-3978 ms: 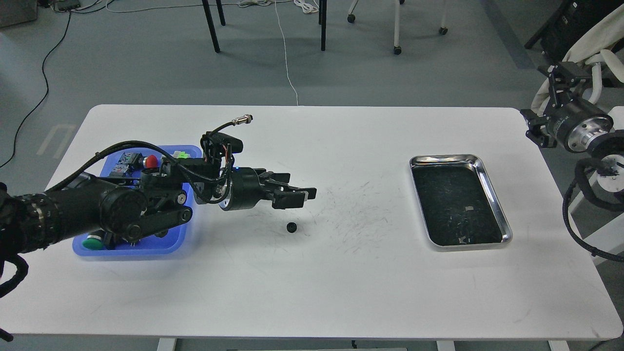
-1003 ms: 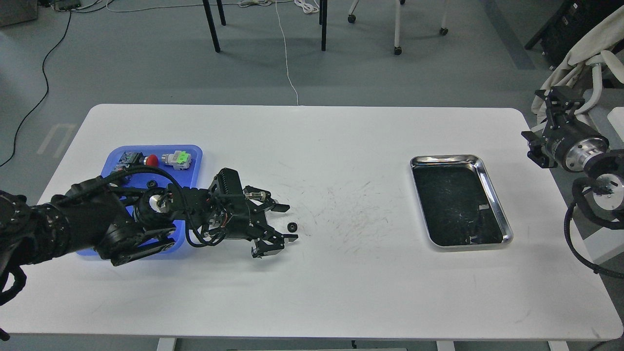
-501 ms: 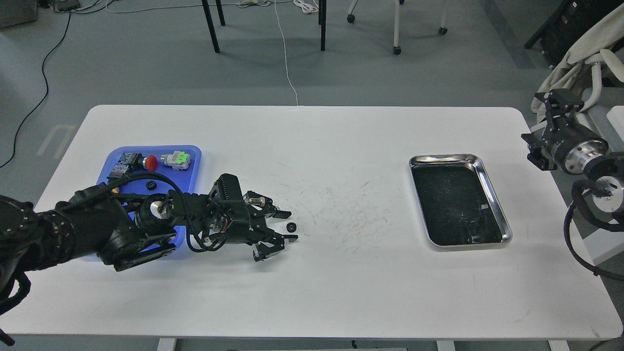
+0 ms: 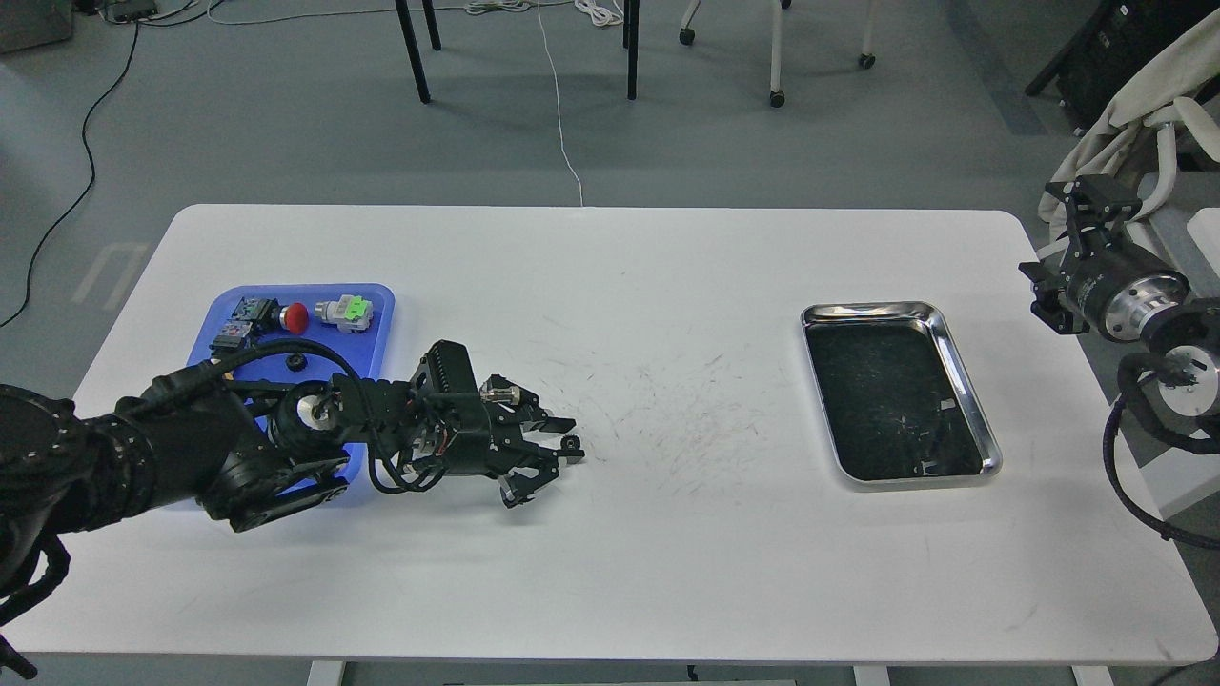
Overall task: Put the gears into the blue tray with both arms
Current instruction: 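Lower the left gripper onto the black gear and close it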
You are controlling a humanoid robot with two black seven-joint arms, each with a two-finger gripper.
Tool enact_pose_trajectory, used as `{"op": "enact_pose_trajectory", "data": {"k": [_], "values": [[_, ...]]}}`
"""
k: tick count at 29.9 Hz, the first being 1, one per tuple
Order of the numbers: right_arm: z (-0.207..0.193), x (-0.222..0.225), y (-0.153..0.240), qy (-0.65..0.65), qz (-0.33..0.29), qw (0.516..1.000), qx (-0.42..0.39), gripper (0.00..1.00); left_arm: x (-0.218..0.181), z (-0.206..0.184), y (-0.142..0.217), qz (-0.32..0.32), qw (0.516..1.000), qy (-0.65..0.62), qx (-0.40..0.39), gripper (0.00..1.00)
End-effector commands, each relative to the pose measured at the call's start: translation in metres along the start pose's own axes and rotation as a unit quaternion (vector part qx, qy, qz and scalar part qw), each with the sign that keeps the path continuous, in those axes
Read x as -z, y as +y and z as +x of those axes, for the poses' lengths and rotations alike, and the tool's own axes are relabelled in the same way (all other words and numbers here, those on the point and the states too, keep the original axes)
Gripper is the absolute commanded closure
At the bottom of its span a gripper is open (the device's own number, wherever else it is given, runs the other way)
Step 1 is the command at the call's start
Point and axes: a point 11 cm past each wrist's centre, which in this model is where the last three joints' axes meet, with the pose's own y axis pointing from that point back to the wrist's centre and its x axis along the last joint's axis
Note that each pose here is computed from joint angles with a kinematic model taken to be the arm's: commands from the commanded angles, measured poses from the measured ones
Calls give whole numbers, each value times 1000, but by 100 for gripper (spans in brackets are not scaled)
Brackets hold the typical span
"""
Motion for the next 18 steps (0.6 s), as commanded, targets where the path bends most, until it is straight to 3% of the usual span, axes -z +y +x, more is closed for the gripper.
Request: {"op": "enact_pose_trajectory", "data": {"k": [1, 8, 11, 18], "values": [[0, 0, 0, 0, 0, 1000, 0, 4, 1, -1, 0, 3, 1000, 0, 1, 70], [0, 0, 0, 1, 0, 1000, 0, 4, -6, -3, -6, -2, 1000, 3, -9, 75], [0, -1, 0, 1, -1, 1000, 0, 4, -3, -3, -4, 3, 1000, 5, -12, 83], [0, -4, 1, 0, -2, 1000, 0, 4, 12, -8, 15, 24, 1000, 6, -10, 87]]}}
